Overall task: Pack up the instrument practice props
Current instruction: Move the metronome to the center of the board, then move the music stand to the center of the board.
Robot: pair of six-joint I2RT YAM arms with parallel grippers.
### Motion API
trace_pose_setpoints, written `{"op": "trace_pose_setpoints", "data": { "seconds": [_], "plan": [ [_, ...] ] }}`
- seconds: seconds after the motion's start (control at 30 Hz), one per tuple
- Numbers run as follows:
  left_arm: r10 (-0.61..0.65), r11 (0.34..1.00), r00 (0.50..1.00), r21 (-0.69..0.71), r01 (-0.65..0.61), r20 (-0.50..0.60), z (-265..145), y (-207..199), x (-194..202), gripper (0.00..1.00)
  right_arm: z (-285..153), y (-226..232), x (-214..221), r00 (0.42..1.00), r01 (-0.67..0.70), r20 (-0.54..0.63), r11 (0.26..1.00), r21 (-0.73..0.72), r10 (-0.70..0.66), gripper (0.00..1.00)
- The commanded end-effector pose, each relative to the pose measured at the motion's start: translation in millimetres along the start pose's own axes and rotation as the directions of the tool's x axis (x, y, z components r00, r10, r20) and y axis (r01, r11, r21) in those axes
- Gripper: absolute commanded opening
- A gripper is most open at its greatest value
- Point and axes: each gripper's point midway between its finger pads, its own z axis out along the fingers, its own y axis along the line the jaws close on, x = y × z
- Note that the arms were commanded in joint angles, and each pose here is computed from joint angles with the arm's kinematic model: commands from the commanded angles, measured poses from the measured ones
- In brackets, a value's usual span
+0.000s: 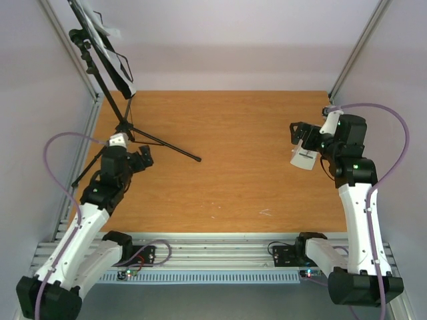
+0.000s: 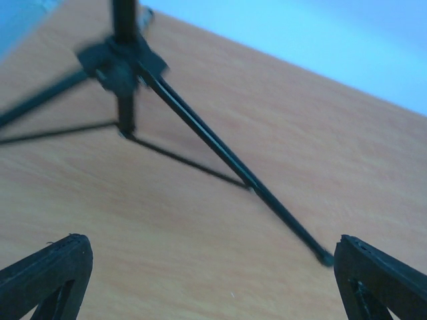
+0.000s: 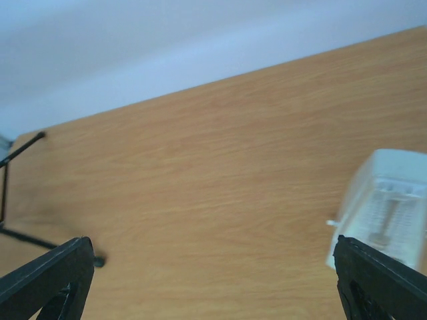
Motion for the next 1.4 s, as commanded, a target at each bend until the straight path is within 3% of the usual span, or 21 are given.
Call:
{"op": "trace_pose_setpoints", "data": {
  "seconds": [0.0, 0.23, 0.47, 0.9, 1.2, 1.37],
  "plan": [
    [0.021, 0.998, 0.957, -0.064, -0.002, 0.289, -24.3, 15.9, -82.5, 0.99, -5.4, 31.6, 11.7, 0.999, 0.000, -0.036, 0.984, -0.180, -0.006, 0.98],
    [0.121, 0.991, 0.888, 0.000, -0.135, 0.443, -16.1, 5.9, -166.9, 0.98, -5.6, 34.7, 16.8, 0.999, 0.004, -0.036, 0.979, -0.206, -0.012, 0.99],
    [0.233, 0.970, 0.846, -0.048, -0.240, 0.479, 8.4, 1.0, -223.1, 0.88, -1.3, 33.0, 21.7, 0.999, 0.008, -0.051, 0.980, -0.199, -0.018, 0.98],
    [0.271, 0.960, 0.826, -0.069, -0.273, 0.494, 44.6, 13.1, -234.2, 0.73, -0.3, 31.8, 25.7, 0.998, 0.001, -0.067, 0.981, -0.196, -0.014, 0.98],
    [0.265, 0.962, 0.808, -0.080, -0.263, 0.526, 56.2, 17.1, -239.1, 0.49, 1.6, 29.5, 26.8, 0.997, 0.002, -0.070, 0.982, -0.186, -0.015, 0.98],
    [0.271, 0.961, 0.802, -0.096, -0.261, 0.533, 58.9, 19.9, -240.0, 0.42, 5.1, 27.8, 27.7, 0.997, -0.002, -0.078, 0.984, -0.180, -0.012, 0.99]
  ]
}}
